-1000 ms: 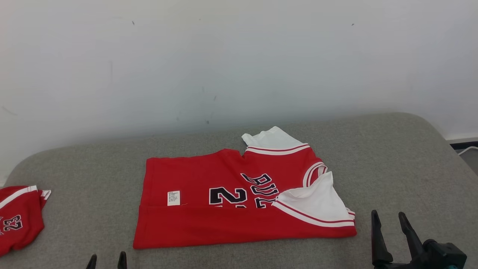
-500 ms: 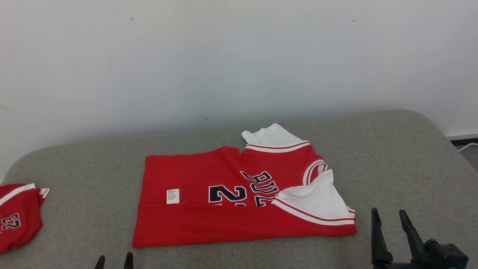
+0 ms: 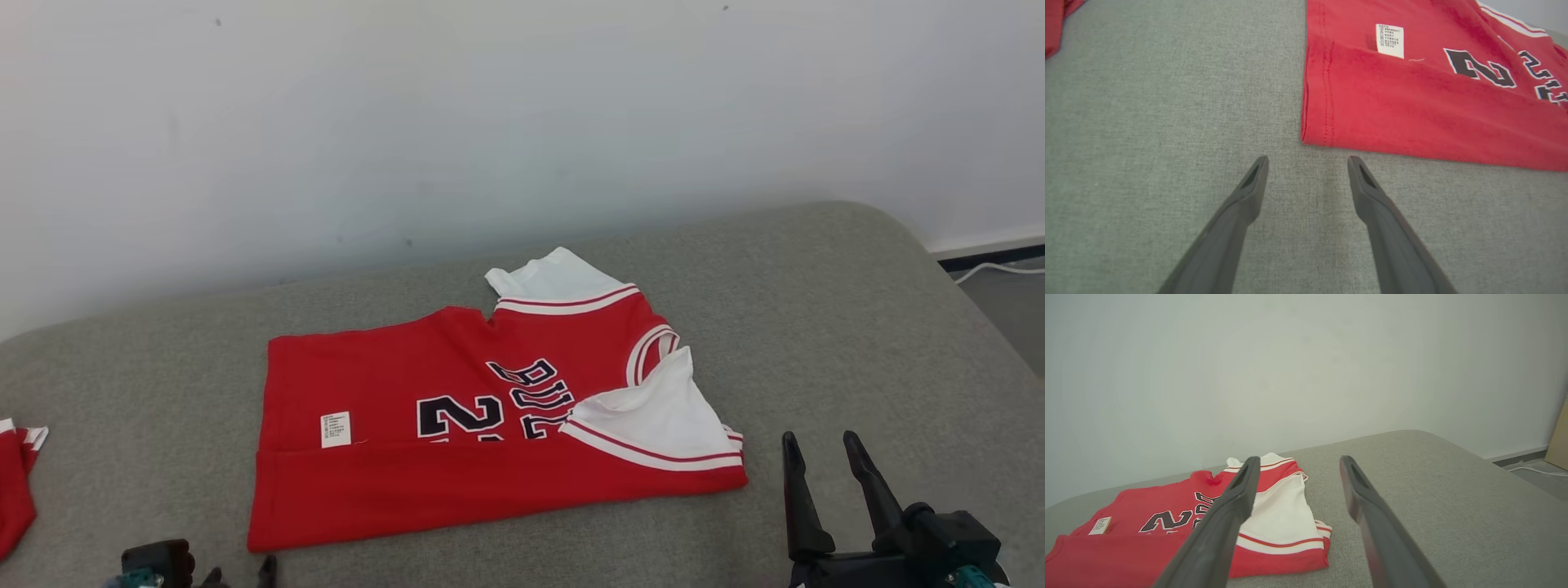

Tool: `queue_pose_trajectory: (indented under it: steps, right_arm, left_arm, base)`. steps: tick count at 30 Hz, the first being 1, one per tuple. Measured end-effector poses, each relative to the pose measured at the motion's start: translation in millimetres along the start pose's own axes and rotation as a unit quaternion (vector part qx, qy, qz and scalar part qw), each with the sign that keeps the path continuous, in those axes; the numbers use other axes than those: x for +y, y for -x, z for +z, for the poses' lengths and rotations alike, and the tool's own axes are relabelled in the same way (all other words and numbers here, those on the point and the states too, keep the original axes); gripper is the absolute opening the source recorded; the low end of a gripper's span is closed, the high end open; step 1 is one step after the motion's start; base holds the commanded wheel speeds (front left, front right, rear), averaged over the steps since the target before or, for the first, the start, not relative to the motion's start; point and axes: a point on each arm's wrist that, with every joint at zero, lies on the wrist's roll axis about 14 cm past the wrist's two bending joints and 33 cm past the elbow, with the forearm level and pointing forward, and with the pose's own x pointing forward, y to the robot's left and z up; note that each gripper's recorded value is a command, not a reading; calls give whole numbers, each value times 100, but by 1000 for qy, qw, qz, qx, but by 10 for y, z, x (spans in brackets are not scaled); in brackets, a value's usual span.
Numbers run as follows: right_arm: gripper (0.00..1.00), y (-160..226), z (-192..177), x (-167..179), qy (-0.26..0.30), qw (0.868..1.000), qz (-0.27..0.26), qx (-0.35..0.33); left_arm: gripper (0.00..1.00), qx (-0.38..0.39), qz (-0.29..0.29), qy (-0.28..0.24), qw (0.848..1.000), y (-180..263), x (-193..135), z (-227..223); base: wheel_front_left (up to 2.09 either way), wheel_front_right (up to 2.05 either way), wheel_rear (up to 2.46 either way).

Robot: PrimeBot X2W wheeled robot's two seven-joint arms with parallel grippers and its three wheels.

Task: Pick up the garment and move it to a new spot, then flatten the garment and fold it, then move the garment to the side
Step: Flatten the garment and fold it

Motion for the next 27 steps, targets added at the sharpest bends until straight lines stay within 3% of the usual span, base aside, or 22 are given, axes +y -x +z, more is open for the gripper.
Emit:
queue_pose_trajectory:
  steps: [10,17,24,25,26,27]
  right_arm:
    - [100,62,5,-312,11,999,-46,2]
    - [100,49,-24,-278,9,999,-41,7]
    - [100,24,-35,-237,7,999,-33,8]
    - [100,21,-39,-232,8,999,-32,9]
    - [100,18,-42,-224,9,999,-30,9]
    - [100,16,-45,-221,9,999,-29,10]
  left_arm:
    - [100,48,-22,5,999,-330,-190,57]
    - [100,92,-3,2,996,-343,-88,-150]
    - [100,83,4,8,997,-375,-42,-67]
    - [95,81,4,8,997,-381,-40,-50]
    - [44,81,4,8,997,-386,-37,-41]
    - [24,80,5,8,997,-390,-37,-38]
  base:
    - [0,0,0]
    - [0,0,0]
    - [0,0,0]
    - [0,0,0]
    - [0,0,0]
    - [0,0,0]
